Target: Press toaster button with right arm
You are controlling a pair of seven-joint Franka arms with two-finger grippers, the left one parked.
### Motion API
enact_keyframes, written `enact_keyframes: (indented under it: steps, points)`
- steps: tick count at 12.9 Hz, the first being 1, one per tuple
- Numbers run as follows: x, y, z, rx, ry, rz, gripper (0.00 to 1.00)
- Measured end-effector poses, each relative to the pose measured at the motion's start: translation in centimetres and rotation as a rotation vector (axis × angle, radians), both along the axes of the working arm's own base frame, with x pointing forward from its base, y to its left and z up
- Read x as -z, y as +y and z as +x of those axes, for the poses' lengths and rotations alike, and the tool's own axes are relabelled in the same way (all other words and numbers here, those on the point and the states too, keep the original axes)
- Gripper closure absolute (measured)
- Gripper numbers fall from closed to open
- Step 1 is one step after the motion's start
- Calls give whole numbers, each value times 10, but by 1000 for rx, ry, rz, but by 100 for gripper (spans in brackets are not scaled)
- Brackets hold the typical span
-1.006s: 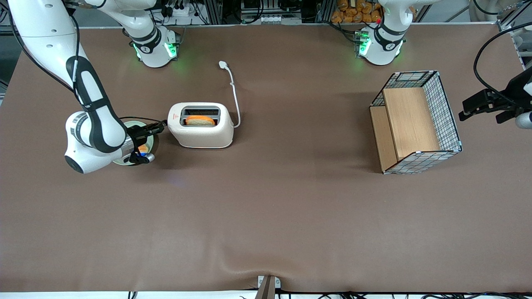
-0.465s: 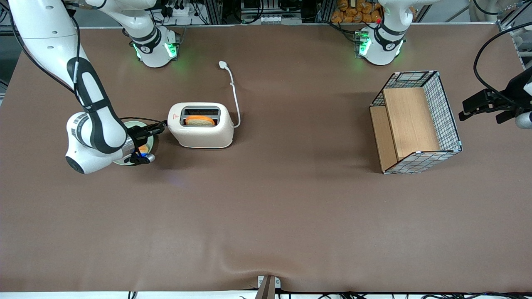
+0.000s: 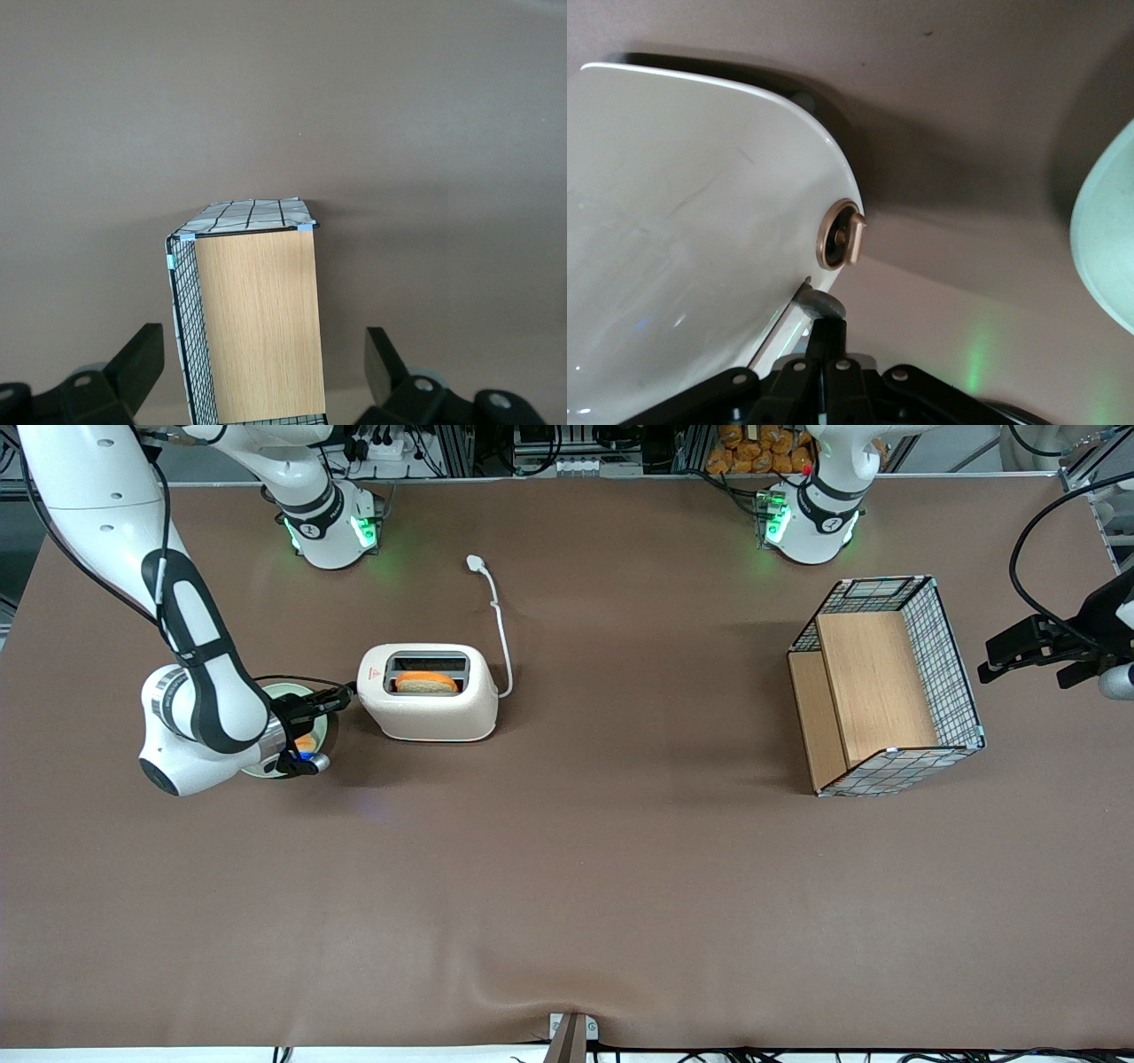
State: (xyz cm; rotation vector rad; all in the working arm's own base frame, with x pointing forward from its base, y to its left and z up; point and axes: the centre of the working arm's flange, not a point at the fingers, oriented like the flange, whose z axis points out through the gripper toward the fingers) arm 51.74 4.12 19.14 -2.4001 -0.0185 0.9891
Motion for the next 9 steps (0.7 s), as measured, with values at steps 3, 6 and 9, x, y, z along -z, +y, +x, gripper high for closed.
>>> enact_keyframes:
  steps: [3, 6, 9]
  points:
    - [1, -1, 0, 3, 2, -1, 99]
    - [5, -6, -1, 11, 7, -5, 99]
    - [10, -11, -1, 21, 13, -7, 99]
